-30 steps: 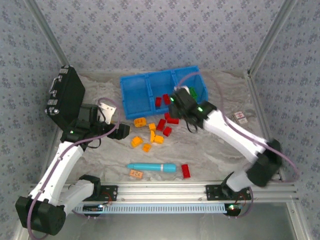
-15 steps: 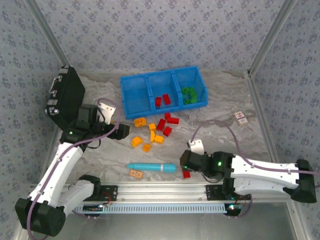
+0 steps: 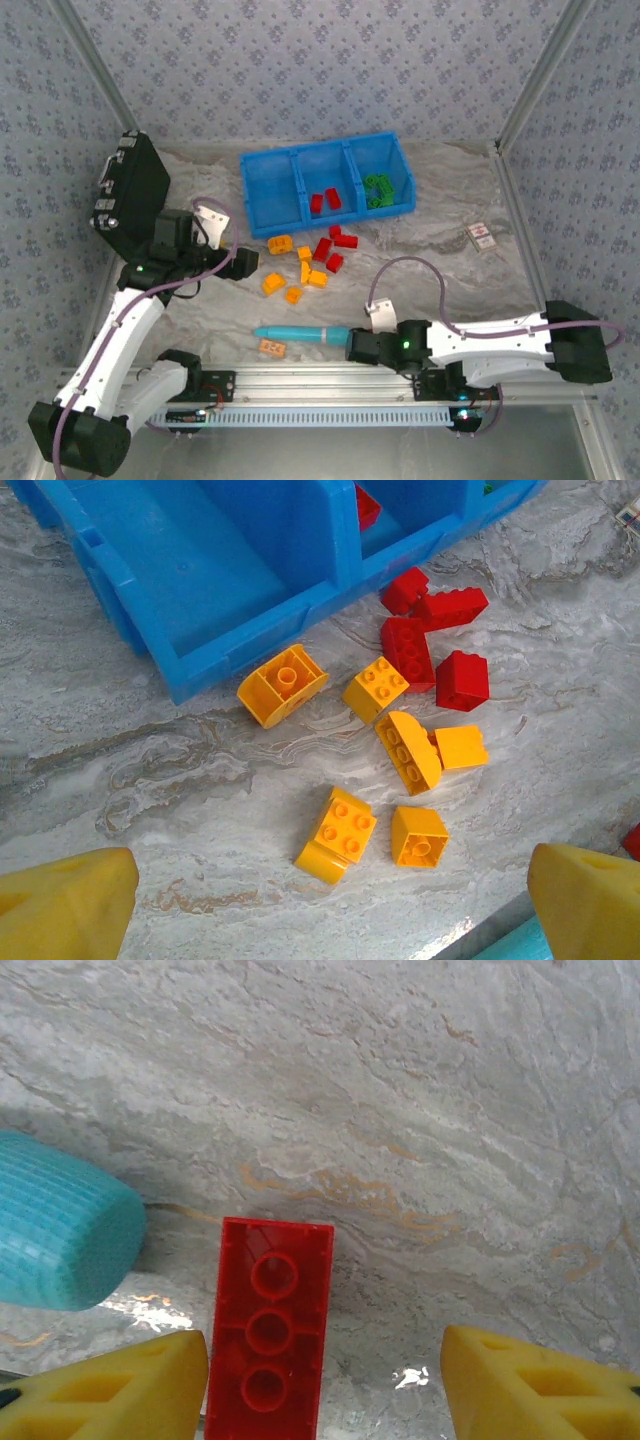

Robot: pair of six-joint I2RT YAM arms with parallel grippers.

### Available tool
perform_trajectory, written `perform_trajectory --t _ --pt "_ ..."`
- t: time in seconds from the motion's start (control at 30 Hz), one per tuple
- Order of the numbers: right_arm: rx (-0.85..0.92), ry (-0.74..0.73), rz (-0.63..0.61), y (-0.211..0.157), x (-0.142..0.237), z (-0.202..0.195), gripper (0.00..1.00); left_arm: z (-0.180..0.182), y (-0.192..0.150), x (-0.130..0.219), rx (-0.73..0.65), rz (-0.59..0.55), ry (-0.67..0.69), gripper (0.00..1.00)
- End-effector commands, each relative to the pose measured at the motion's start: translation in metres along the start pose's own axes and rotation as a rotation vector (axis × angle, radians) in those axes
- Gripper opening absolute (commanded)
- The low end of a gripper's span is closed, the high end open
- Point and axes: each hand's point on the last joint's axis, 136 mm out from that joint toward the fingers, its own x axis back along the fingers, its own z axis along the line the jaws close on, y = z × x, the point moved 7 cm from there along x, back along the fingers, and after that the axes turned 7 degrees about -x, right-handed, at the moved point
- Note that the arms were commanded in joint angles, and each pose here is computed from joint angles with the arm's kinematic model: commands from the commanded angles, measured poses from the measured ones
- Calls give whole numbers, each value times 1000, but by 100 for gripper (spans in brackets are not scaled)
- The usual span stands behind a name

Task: Sort the legos into containers by color
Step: Pick up the lego from the bottom-center of the table.

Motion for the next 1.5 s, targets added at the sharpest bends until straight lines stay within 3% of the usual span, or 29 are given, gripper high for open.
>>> perform_trajectory --t 0.0,0.4,0.93,1.2,1.47 --pt "-34 -25 6 -5 -7 -3 65 -1 2 3 7 -10 -15 100" --pt "-43 -53 58 -15 -24 -6 63 0 1 -1 14 10 -12 100" --pt "-36 -91 101 -13 -31 -11 35 2 0 -3 16 24 -4 100" --pt "-30 -48 38 44 -3 -7 31 4 -1 -5 15 31 5 100" --pt "-17 58 -104 145 20 -3 30 6 -2 -10 22 53 5 100"
